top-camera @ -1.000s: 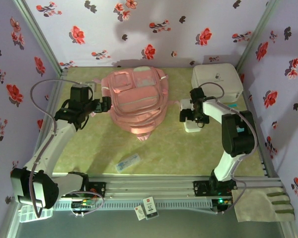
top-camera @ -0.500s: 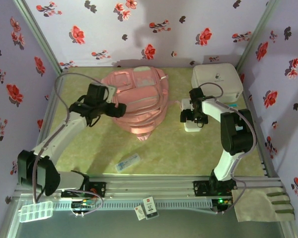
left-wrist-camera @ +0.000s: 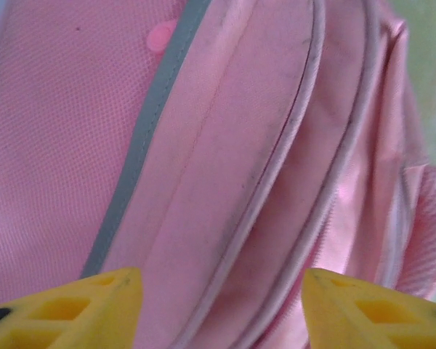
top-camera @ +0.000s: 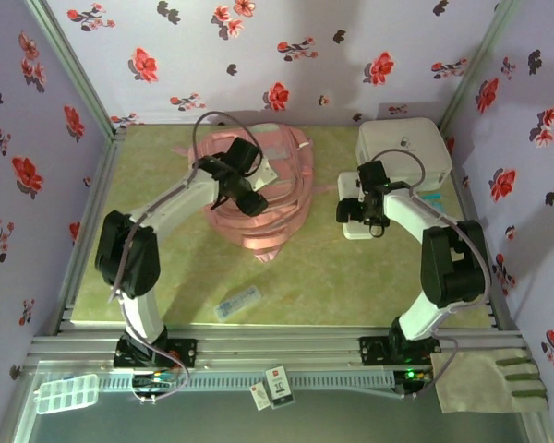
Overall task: Pack the student bag
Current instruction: Pick up the glasses case from the middle-right of the table, then open the student bag at the top-center of the table.
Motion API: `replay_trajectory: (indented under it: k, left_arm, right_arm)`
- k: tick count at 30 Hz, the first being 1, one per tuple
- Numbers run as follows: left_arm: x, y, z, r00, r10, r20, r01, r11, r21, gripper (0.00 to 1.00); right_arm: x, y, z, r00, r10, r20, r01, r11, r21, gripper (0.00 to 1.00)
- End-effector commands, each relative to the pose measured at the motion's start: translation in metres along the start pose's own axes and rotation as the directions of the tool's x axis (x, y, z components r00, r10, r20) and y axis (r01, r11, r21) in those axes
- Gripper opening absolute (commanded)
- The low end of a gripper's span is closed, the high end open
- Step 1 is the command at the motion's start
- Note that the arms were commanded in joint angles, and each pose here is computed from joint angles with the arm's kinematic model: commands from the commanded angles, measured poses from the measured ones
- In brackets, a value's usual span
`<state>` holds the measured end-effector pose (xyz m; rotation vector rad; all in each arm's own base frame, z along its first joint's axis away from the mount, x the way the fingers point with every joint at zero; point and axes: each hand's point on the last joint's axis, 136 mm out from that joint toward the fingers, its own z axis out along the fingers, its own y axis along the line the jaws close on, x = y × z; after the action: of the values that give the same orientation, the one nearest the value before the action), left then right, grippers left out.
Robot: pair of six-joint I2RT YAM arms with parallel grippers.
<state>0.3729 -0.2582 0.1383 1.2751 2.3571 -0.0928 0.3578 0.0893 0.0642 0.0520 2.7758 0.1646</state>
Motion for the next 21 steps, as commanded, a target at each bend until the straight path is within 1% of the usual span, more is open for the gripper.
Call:
replay_trajectory:
  k: [1,3,5,8,10,13,16,18,21]
  left_arm:
    - [0.011,0.001,0.004,0.985,0.13,-0.114,-0.129,0.991,0.02,0.54]
    - [0.01,0.001,0.011,0.979,0.155,-0.134,-0.151,0.988,0.038,0.53]
    - [0.016,-0.005,0.013,0.967,0.182,-0.178,-0.17,0.982,0.082,0.53]
    - [0.016,-0.006,0.021,0.957,0.215,-0.195,-0.196,0.974,0.113,0.54]
    - [0.013,-0.004,0.028,0.952,0.227,-0.205,-0.206,0.971,0.119,0.53]
    - [0.009,0.001,0.037,0.948,0.231,-0.219,-0.211,0.971,0.111,0.5]
    - [0.003,0.011,0.04,0.949,0.226,-0.221,-0.217,0.974,0.064,0.37]
    - [-0.004,0.013,0.038,0.954,0.221,-0.201,-0.215,0.975,0.051,0.27]
    - [-0.018,0.004,0.021,0.97,0.196,-0.142,-0.183,0.978,0.099,0.11]
  right_arm:
    - [-0.003,0.009,-0.008,1.0,0.009,0.028,-0.008,0.999,-0.043,0.82]
    - [-0.004,0.01,-0.009,0.999,0.01,0.033,-0.009,0.999,-0.049,0.82]
    - [-0.005,0.01,-0.011,0.999,0.01,0.038,-0.008,0.999,-0.052,0.82]
    - [-0.006,0.013,-0.013,0.999,0.013,0.045,-0.01,0.998,-0.067,0.82]
    - [-0.006,0.014,-0.013,0.999,0.013,0.046,-0.01,0.997,-0.075,0.82]
    - [-0.006,0.015,-0.015,0.999,0.016,0.048,-0.012,0.997,-0.08,0.82]
    - [-0.006,0.015,-0.017,0.999,0.016,0.052,-0.012,0.997,-0.082,0.82]
    - [-0.007,0.015,-0.019,0.998,0.016,0.061,-0.011,0.996,-0.084,0.82]
    - [-0.006,0.017,-0.018,0.998,0.016,0.056,-0.01,0.995,-0.096,0.82]
